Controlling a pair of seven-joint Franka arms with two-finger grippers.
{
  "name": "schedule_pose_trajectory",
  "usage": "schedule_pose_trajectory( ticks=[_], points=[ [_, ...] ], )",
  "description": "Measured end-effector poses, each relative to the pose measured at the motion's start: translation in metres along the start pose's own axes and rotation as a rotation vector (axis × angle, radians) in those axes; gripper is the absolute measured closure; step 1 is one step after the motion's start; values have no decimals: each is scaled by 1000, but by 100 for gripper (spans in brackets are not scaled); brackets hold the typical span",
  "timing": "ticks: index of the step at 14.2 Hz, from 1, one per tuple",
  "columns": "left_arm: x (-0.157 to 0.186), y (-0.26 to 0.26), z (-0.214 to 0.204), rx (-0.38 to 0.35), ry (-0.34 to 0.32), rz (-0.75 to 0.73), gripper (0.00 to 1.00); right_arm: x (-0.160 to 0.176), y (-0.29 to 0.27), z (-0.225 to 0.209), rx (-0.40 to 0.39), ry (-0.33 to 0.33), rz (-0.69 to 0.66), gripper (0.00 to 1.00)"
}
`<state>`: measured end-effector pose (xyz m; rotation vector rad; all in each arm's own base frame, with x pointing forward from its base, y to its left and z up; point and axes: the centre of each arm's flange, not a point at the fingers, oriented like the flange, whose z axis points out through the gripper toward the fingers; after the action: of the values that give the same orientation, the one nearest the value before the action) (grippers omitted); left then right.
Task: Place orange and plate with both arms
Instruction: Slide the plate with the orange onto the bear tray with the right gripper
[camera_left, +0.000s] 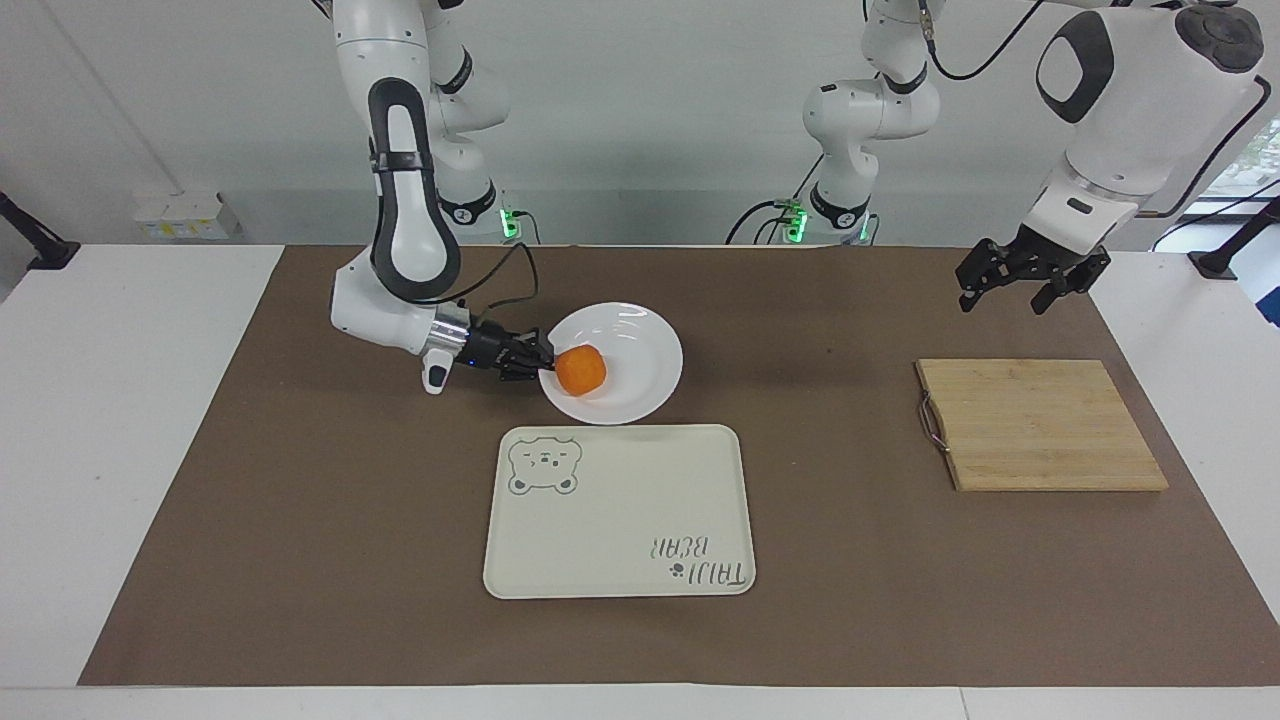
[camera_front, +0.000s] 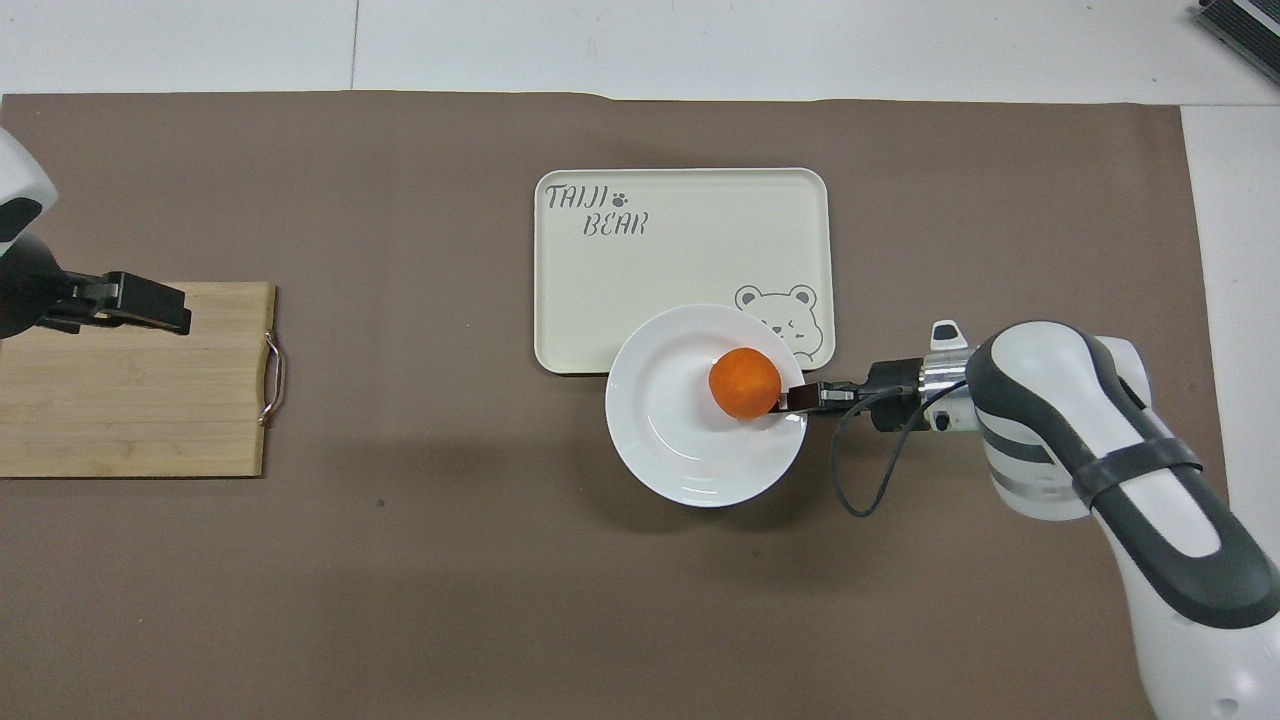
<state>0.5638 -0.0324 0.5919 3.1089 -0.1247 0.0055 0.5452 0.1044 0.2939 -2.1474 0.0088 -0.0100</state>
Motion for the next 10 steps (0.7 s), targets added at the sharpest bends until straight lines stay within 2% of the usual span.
schedule_pose_trajectory(
  ticks=[4,7,10],
  points=[
    [0,0,0,0,0,0,0,65,-24,-6,-13,49,40,94],
    [0,0,0,0,0,0,0,99,-32,-6,-133,14,17,94],
    [0,0,0,0,0,0,0,115,-18,-1,-158,21,35,94]
  ],
)
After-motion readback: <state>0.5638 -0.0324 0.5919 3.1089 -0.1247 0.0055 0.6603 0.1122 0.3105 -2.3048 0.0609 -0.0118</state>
